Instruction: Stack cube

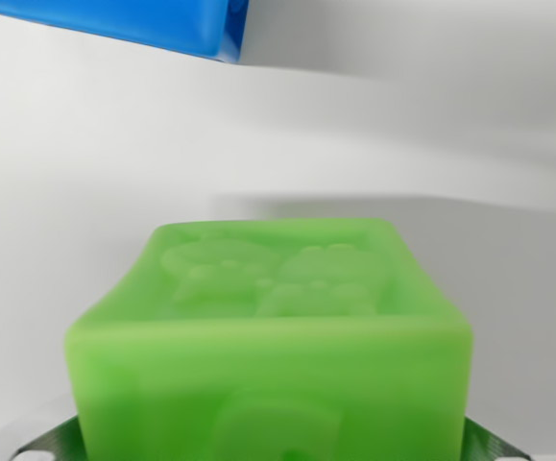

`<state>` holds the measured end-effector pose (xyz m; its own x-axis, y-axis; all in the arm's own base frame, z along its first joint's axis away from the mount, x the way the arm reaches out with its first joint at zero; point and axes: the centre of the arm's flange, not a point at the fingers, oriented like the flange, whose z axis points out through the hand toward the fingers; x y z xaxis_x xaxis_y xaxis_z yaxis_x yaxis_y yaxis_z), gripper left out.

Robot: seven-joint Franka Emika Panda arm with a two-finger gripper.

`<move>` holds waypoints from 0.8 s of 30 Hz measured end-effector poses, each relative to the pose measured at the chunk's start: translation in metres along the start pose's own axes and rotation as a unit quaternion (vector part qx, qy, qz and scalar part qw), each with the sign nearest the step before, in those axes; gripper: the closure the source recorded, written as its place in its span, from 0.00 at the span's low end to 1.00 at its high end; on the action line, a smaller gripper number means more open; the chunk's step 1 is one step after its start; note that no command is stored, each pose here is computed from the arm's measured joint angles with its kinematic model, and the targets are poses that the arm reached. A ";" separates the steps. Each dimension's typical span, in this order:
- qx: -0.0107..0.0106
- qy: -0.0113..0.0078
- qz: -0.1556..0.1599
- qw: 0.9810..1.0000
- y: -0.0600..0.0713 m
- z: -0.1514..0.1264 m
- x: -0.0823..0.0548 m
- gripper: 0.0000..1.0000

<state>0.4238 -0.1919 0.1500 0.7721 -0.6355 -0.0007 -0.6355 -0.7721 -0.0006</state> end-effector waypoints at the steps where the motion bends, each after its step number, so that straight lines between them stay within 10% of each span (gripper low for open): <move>1: 0.000 0.000 0.000 1.000 0.000 -0.003 0.000 1.00; 18: 0.002 0.003 0.001 1.000 0.000 -0.052 0.001 1.00; 24: 0.001 0.001 0.005 1.000 -0.007 -0.057 0.003 1.00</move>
<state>0.4308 -0.1882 0.2072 0.7658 -0.6431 0.0008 -0.6431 -0.7658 -0.0020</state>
